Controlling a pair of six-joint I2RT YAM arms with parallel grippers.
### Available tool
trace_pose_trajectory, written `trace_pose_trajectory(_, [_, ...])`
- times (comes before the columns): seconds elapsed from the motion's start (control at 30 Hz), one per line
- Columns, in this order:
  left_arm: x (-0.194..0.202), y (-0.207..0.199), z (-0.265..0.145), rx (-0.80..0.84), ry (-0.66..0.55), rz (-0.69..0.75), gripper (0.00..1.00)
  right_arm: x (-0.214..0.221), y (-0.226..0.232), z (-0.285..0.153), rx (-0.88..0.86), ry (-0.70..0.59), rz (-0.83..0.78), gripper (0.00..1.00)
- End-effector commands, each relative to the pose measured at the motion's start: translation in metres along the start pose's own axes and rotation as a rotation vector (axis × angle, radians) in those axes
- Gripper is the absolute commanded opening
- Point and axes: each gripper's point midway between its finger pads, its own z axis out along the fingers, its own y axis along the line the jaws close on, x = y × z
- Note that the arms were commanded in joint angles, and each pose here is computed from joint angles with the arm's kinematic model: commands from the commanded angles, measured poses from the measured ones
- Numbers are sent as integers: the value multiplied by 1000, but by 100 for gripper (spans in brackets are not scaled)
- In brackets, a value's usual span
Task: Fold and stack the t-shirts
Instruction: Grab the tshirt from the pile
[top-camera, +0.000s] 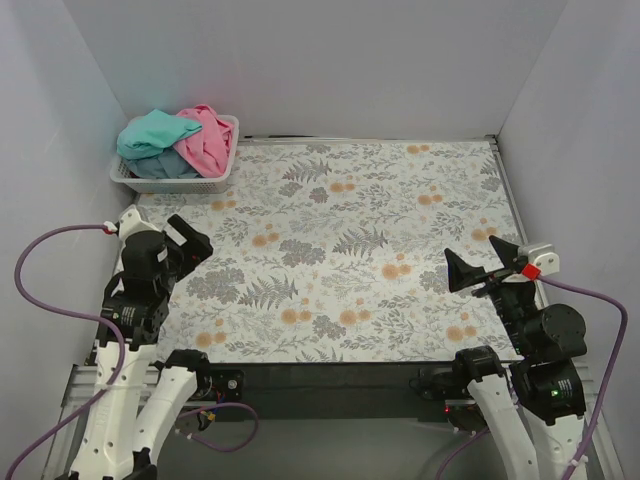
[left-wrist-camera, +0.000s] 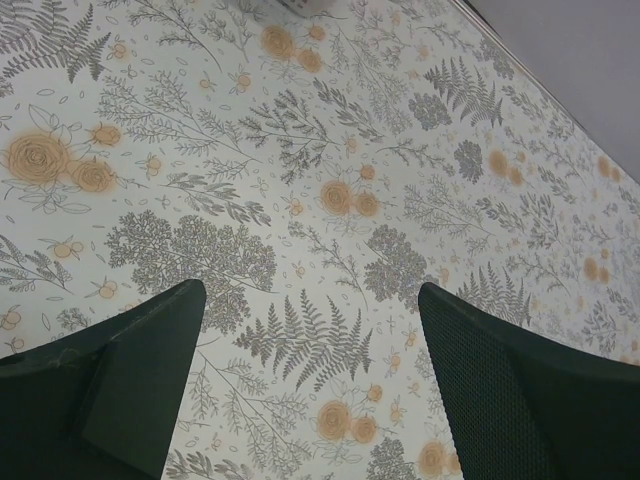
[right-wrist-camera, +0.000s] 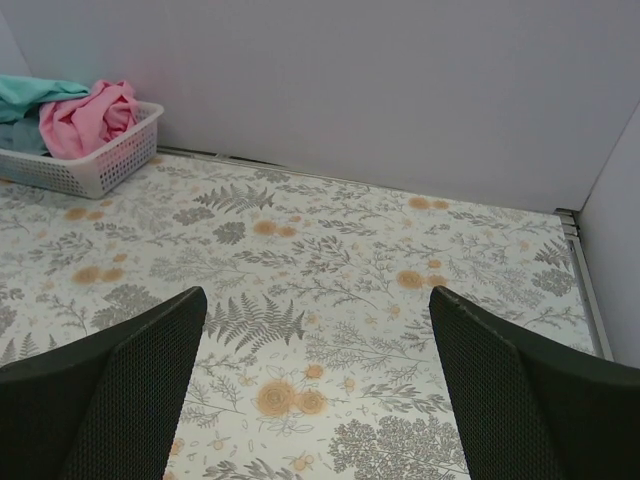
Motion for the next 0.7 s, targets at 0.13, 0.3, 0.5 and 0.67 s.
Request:
trace_pose_trajectory(0.13, [-4,1,17,-47,-1,31,87,9,-5,3,38,-21,46,99])
trace_pose_trajectory(0.3, [-9,-23,41,-24,43,2,87,35,10,9,-46,37,94,98])
trace_pose_trajectory(0.5, [-44,-56,102,-89,37,23,87,60,25,15,-143,100,66,98])
trace_pose_trajectory(0.67, [-78,-72,170,-183,-17,23,86,84,30,19,-184,134,48,98])
